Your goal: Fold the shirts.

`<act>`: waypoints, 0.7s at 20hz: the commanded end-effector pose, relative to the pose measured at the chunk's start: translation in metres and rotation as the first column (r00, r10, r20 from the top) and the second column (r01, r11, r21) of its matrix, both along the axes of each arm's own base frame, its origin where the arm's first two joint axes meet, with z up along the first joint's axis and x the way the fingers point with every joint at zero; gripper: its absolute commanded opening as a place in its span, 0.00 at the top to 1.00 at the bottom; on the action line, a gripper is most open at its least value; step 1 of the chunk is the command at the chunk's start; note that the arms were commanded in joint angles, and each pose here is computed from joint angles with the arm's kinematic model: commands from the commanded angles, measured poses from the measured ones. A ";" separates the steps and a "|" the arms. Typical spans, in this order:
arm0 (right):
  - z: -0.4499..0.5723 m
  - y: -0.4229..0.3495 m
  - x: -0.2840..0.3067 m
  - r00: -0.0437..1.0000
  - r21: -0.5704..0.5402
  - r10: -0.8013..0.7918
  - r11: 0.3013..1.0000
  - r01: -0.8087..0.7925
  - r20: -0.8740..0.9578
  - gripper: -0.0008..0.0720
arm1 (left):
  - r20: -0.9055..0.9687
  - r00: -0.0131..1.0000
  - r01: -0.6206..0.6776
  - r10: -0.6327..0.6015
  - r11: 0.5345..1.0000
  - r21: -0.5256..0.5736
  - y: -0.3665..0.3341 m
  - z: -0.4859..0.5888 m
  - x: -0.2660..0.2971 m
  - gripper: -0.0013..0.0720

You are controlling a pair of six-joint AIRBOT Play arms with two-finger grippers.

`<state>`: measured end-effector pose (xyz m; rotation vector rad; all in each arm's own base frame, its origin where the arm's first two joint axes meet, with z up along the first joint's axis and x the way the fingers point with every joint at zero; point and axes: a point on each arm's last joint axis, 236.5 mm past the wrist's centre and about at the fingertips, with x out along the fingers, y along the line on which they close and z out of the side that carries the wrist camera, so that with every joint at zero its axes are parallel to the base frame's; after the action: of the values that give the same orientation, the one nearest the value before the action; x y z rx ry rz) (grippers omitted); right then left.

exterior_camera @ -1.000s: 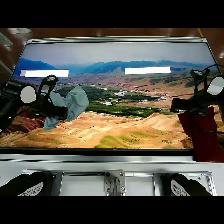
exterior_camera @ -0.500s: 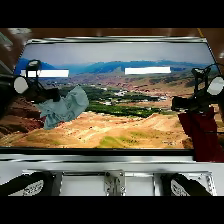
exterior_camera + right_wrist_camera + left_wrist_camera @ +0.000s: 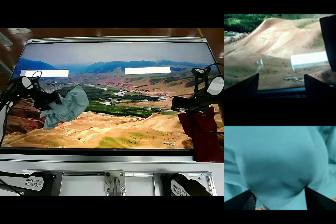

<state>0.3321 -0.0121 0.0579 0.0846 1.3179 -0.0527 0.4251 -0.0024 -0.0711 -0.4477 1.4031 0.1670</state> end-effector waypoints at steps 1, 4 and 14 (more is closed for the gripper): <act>0.000 0.001 -0.002 1.000 0.008 -0.012 1.000 0.012 -0.008 0.05 | -0.056 0.997 -0.057 0.055 0.998 -0.035 -0.002 -0.021 -0.002 0.09; 0.000 0.001 -0.001 1.000 0.005 -0.011 1.000 0.011 -0.002 0.05 | 0.042 0.997 0.064 -0.062 0.996 -0.065 -0.017 0.019 0.016 0.93; 0.133 -0.024 0.028 0.937 -0.164 0.092 0.986 -0.038 0.336 0.05 | 0.953 0.179 0.298 -0.245 0.937 0.184 -0.125 0.533 -0.087 0.93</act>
<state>0.3558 -0.0294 0.1289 -0.0307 1.1200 -0.0654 0.4270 -0.1101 0.3095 -0.2307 0.5677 -0.3029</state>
